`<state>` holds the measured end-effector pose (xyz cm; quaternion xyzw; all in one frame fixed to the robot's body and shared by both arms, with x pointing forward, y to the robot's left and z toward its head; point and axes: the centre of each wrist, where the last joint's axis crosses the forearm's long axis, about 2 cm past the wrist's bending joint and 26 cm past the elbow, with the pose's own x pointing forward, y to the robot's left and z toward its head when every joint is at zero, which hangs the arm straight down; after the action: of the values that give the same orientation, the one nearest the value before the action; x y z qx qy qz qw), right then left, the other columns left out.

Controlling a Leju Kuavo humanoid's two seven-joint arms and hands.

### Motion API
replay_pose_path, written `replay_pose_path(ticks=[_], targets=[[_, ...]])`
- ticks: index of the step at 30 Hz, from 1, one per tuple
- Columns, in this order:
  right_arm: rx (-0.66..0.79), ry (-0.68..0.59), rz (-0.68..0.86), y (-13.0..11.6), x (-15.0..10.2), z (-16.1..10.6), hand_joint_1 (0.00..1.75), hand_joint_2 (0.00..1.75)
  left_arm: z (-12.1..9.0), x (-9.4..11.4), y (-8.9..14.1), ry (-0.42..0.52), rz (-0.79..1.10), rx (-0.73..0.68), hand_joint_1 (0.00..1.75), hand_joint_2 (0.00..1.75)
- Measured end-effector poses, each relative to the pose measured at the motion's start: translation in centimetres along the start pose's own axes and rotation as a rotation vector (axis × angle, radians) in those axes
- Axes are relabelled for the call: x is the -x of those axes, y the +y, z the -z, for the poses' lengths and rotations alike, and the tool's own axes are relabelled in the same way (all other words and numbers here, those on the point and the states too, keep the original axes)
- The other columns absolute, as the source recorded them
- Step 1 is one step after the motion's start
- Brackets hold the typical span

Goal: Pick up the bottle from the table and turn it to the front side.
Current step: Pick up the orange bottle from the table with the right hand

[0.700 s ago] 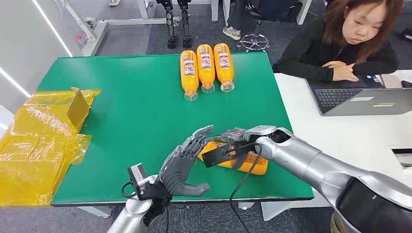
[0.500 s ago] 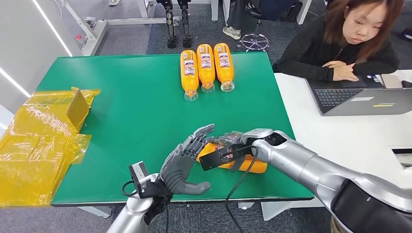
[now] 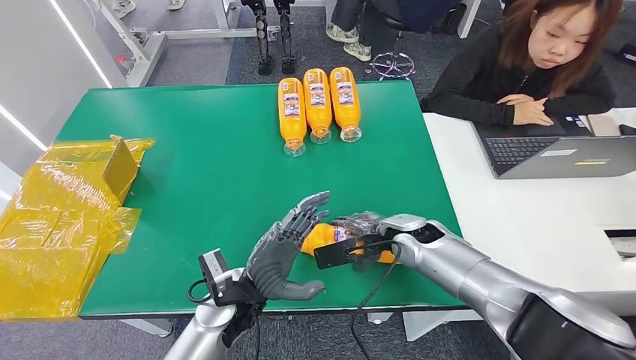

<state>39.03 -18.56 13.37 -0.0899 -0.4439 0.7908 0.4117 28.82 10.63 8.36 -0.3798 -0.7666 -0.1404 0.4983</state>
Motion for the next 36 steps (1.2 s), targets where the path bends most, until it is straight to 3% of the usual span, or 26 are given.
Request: replay_pose_path(ticks=[6,13,26,36], targets=[[0.024,0.01,-0.01,0.0,0.4,-0.2,1.75,1.75,-0.1,0.0,0.1,0.002,0.004,-0.004,0.0,1.75],[0.088,0.028,-0.04,0.8,1.0,-0.6,1.75,1.75,-0.7,0.1,0.4,0.011,0.015,-0.011,0.0,1.75],[0.367,0.176,-0.108,6.1,2.2,-4.1,1.75,1.75,-3.3,0.0,-0.1,0.021,0.045,-0.037,0.0,1.75],[0.443,0.192,-0.093,6.8,1.9,-5.8,1.75,1.75,-3.7,-0.2,0.0,0.016,0.057,-0.042,0.0,1.75]])
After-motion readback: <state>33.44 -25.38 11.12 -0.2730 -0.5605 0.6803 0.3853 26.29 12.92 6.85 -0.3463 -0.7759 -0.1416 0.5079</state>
